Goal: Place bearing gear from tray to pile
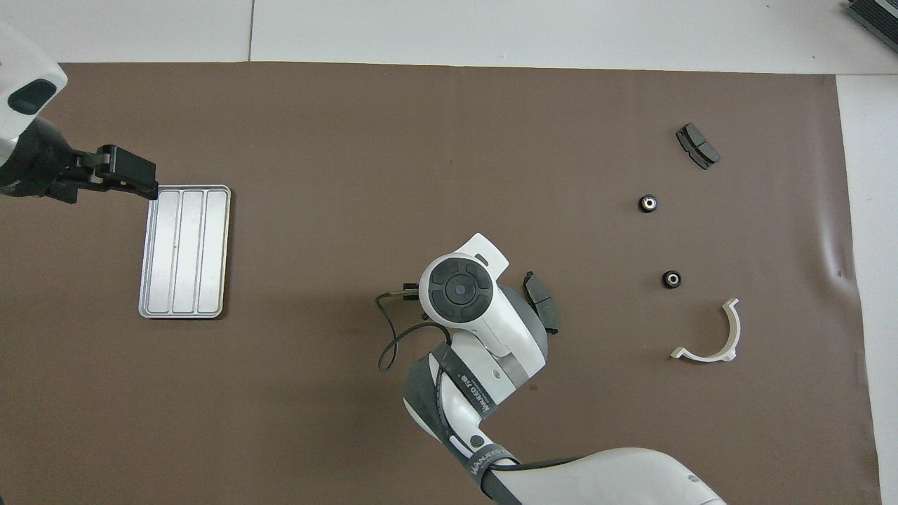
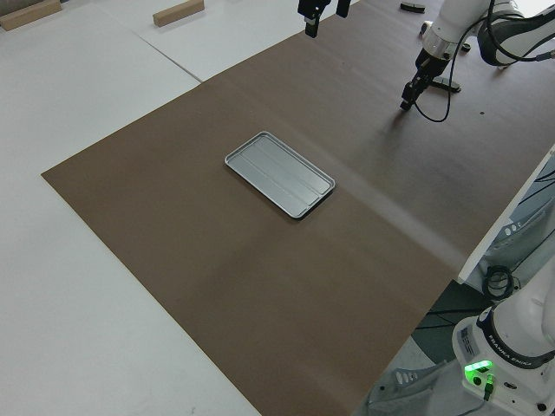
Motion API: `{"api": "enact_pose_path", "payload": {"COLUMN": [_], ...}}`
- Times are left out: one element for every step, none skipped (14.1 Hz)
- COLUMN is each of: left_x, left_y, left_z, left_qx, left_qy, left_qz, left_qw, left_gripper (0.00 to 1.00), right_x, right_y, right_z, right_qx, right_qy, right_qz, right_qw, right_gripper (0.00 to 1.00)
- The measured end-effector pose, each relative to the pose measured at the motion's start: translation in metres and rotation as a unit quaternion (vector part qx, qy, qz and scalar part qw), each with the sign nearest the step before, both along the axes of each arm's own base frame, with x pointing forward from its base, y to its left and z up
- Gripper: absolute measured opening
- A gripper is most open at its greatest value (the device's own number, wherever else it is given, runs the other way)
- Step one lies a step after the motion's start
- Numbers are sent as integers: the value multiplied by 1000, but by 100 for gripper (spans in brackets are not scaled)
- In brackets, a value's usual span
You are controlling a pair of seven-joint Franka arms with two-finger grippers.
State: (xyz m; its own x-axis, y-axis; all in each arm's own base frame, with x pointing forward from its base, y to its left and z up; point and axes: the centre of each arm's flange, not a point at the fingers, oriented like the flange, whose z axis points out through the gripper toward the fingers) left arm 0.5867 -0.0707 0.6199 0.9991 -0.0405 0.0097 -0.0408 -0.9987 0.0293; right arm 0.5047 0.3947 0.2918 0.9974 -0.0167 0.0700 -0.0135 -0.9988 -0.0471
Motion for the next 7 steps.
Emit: {"api": "enact_pose_path", "payload": {"left_x": [1,2,2,3,3,4,4], "left_y": [0,0,0,1,2,5,8], "left_z": [0,0,-1,-1,-1,-1,-1], "left_qx": [0,-1,-1,0,0,0,1], "left_qy": [-4,-6,-8,-10,-12,-13,-13], "left_qz": [-1,-2,-4,-14,-28,-40,-46], "left_qw": [1000,1000,1000,1000,1000,999,999], "left_gripper": [100,100,100,100,100,100,100], "right_x": [0,0,0,0,1,2,4], "right_y": [0,0,0,0,0,-2,-5], "right_z": [0,0,0,0,1,1,5], "right_qx": [0,0,0,0,0,0,-2], "right_qy": [0,0,0,0,-1,-1,1], "right_qz": [0,0,0,0,0,-2,-5], "right_qw": [1000,1000,1000,1000,1000,1000,1000], "right_gripper": [30,23,23,23,23,23,23]}}
